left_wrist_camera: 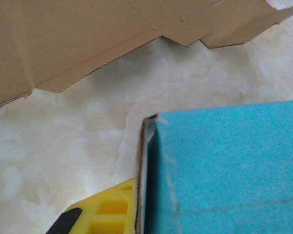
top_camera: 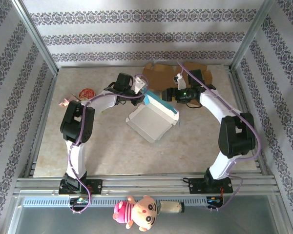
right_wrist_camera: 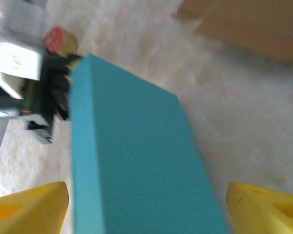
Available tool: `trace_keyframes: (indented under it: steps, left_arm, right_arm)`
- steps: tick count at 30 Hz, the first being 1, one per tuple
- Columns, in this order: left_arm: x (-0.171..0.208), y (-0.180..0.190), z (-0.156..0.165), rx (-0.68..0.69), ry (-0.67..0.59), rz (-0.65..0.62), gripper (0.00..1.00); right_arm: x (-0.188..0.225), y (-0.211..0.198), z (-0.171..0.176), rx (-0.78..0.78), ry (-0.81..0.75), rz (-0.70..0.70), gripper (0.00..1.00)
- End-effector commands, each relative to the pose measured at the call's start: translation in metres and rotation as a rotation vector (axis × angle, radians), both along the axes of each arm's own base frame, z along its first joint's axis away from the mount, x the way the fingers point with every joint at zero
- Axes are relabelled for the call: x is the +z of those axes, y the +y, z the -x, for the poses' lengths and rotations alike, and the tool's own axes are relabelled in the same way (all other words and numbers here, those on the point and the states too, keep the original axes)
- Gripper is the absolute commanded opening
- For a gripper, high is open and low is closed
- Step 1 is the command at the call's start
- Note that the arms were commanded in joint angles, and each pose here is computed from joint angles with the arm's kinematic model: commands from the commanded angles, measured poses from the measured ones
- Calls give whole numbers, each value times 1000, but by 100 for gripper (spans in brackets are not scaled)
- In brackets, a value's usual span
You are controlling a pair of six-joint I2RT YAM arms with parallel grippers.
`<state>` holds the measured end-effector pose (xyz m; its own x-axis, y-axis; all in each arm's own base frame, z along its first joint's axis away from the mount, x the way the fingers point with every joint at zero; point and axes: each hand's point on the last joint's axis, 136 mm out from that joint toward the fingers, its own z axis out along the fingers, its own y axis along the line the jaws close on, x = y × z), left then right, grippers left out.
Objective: Fold the paper box
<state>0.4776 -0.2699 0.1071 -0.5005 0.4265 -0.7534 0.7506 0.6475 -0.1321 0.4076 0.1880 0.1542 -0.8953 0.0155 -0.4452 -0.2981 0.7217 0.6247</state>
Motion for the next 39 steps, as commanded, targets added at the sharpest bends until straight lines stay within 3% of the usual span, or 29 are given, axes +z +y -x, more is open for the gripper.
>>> trace_keyframes:
  steps: [1, 8, 13, 16, 27, 31, 33, 34, 37, 39]
  left_arm:
    - [-14, -5, 16, -64, 53, -95, 7]
    - [-31, -9, 10, -35, 74, -137, 8]
    - [-40, -8, 2, -2, 42, -160, 18]
    - [-45, -7, -3, 8, 27, -165, 29]
    - [-55, -5, -7, 24, 21, -187, 0]
    - [-58, 2, -8, 55, 12, -203, 3]
    - [-60, 2, -9, 66, 13, -202, 19]
    - [-60, 2, -9, 70, 13, -200, 20]
    - [-59, 1, -13, 80, 10, -196, 18]
    - [-59, 2, -16, 99, 4, -197, 7]
  right_arm:
    - [0, 15, 2, 37, 59, -52, 77]
    - [-43, 26, 9, 57, 158, -33, 74]
    - [-52, 25, 9, 52, 179, -26, 72]
    - [-49, 25, 8, 55, 175, -35, 71]
    - [-31, 21, 8, 46, 153, -40, 73]
    - [-14, 21, 9, 32, 138, -70, 75]
    - [-3, 23, 9, 27, 118, -88, 76]
    - [2, 22, 10, 24, 111, -93, 76]
    - [18, 21, 10, 13, 82, -107, 77]
    - [27, 15, 9, -14, 63, -108, 78]
